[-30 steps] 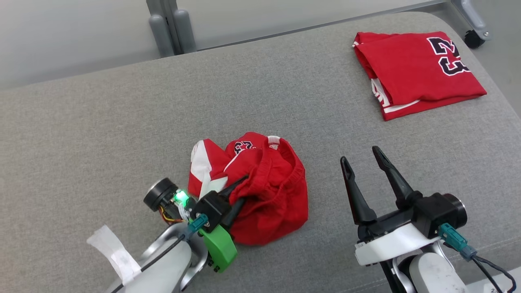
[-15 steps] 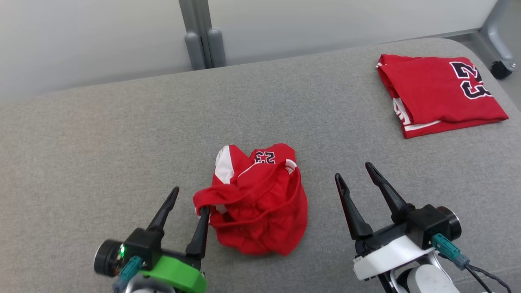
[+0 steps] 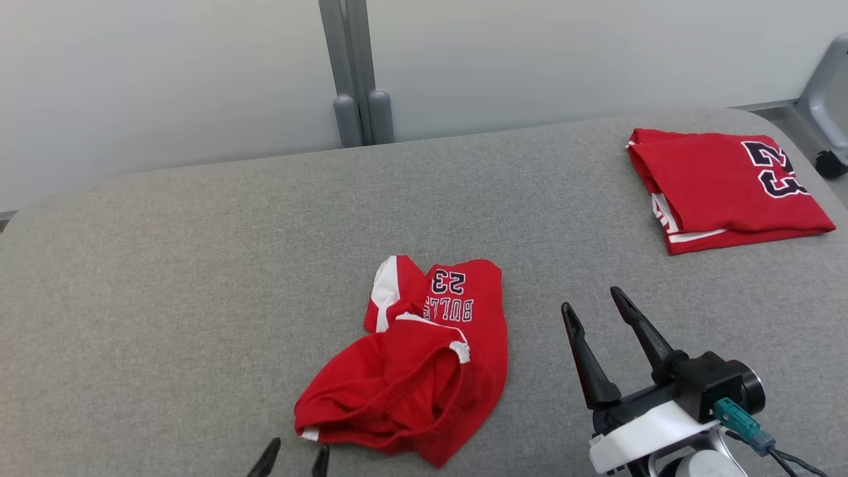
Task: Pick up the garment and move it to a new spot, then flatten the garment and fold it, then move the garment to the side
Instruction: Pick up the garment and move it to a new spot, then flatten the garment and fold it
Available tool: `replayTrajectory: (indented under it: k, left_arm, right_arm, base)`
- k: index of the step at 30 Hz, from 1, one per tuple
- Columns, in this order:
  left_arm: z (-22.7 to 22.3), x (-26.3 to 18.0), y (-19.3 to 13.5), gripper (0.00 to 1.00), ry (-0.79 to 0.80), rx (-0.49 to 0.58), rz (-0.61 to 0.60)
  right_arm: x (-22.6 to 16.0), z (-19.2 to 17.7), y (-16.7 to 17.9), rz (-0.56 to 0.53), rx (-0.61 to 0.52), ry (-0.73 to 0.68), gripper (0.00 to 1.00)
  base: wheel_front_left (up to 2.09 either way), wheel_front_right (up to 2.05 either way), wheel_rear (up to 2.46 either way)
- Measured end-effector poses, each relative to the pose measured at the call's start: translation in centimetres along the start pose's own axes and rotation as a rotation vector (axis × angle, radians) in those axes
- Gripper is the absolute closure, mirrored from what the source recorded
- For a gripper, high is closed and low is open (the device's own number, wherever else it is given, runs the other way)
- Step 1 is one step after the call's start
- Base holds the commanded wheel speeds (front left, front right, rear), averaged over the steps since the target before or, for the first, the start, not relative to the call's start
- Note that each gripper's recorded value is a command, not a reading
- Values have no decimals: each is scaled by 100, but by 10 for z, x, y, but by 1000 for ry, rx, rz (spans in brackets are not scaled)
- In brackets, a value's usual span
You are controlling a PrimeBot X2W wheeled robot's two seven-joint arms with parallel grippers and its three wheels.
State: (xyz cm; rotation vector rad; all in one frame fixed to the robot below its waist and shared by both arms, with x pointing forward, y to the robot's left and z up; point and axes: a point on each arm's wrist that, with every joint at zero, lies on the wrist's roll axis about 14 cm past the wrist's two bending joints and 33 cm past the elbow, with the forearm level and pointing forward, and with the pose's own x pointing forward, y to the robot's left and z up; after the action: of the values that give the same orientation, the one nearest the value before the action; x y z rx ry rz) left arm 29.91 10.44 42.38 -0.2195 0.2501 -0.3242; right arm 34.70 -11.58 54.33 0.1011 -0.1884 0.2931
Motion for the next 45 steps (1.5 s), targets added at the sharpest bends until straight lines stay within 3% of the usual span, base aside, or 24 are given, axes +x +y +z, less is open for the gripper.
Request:
replayTrajectory:
  k: [4, 12, 16, 23, 45]
  left_arm:
    - [6, -15, -10, 0, -5, 68, -78]
    - [101, -25, 19, 0, -337, 80, 96]
    - [118, -29, 26, 0, -413, 60, 176]
    - [115, -33, 34, 0, -416, 72, 231]
    - [106, -30, 29, 0, -385, 119, 214]
  right_arm:
    - [-1, 0, -1, -3, 0, 2, 0]
    - [1, 0, -1, -2, -1, -2, 0]
    - [0, -1, -2, -9, 1, 2, 0]
    - [-9, -3, -8, -38, 5, 10, 0]
    - [-13, -6, -9, -53, 9, 18, 0]
  base:
    - [0, 0, 0]
    - [0, 0, 0]
    - [0, 0, 0]
    - [0, 0, 0]
    - [0, 0, 0]
